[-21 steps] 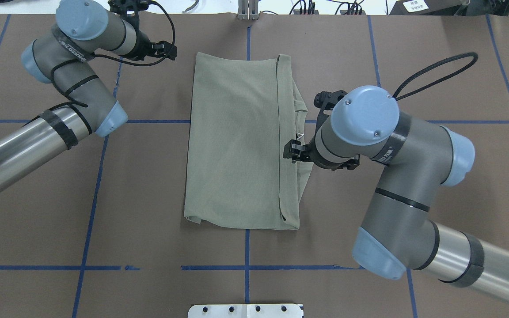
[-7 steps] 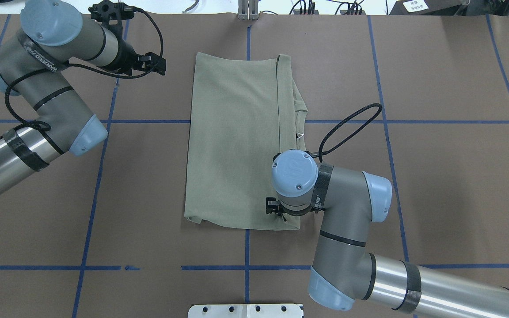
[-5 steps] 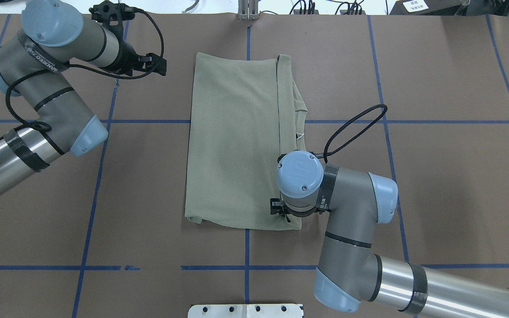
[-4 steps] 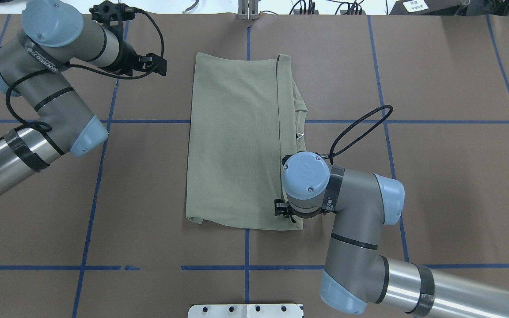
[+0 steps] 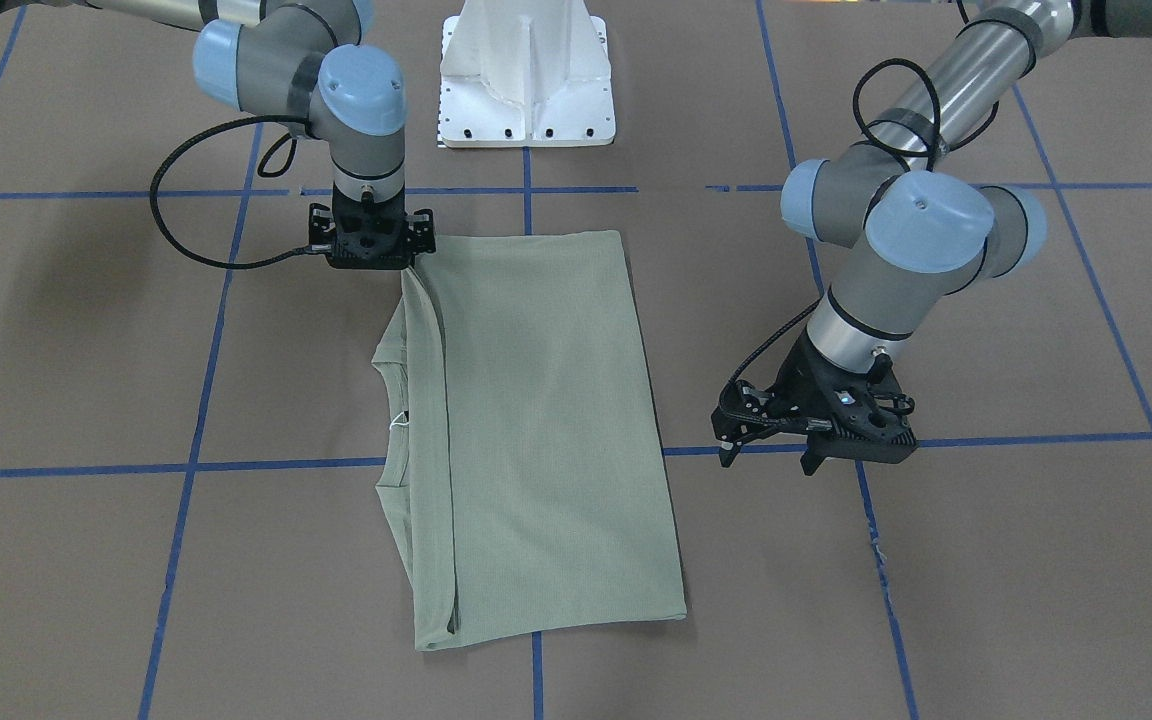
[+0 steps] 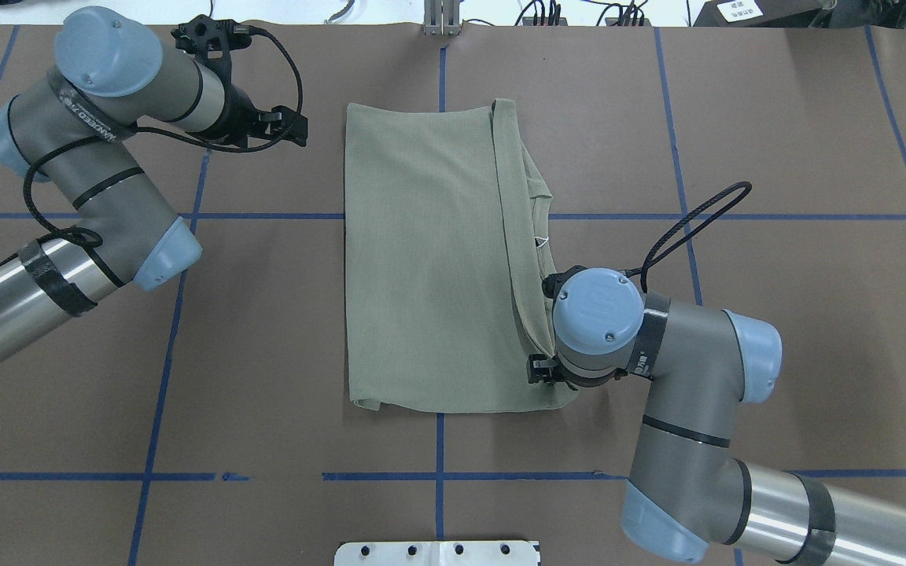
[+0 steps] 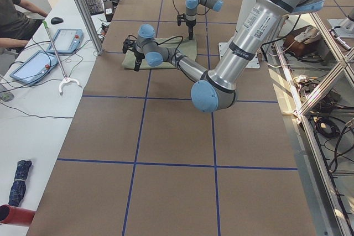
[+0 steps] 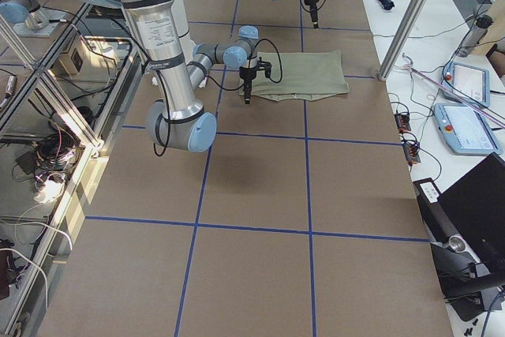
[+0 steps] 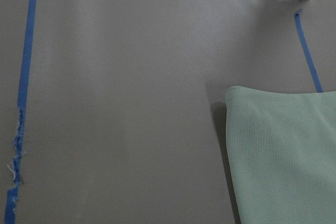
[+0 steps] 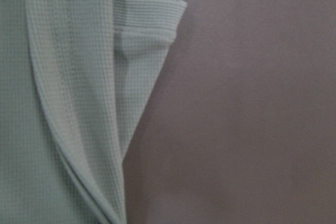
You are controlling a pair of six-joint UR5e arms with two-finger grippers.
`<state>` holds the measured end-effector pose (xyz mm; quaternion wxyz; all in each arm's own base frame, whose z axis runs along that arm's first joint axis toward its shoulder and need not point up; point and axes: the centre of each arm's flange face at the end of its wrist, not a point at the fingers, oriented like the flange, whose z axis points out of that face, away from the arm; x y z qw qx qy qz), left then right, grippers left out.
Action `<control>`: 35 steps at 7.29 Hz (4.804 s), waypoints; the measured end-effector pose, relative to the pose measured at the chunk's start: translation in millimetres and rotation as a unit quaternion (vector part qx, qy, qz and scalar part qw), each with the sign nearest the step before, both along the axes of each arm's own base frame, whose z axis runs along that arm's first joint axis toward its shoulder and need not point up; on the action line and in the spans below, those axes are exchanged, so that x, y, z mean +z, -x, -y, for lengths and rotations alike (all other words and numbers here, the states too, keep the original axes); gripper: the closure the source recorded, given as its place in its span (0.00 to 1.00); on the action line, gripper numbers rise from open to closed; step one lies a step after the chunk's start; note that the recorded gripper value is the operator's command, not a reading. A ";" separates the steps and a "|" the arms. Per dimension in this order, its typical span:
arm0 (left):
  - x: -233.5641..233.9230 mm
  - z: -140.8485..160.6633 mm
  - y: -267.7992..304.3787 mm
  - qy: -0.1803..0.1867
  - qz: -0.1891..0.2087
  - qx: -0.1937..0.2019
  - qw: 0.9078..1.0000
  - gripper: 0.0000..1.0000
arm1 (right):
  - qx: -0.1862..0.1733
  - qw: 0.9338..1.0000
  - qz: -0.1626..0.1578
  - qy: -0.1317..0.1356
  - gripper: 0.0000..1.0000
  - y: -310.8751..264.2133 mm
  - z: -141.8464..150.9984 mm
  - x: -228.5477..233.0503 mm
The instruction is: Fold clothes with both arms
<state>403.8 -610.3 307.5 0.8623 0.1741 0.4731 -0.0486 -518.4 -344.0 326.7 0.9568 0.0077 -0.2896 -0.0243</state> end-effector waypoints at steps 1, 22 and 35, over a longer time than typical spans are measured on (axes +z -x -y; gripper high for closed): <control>-0.4 -3.0 -4.3 0.005 -0.002 0.000 1.000 0.00 | -0.002 1.000 -0.007 -0.003 0.00 -7.9 0.3 9.0; -11.4 -18.9 -26.6 0.011 -0.031 0.005 0.999 0.00 | 0.002 1.000 -0.016 -0.004 0.00 -59.8 123.0 24.5; -70.1 -35.2 9.6 -0.044 -0.075 -0.003 0.996 0.00 | -0.047 0.998 0.008 -0.050 0.00 38.9 190.5 -22.6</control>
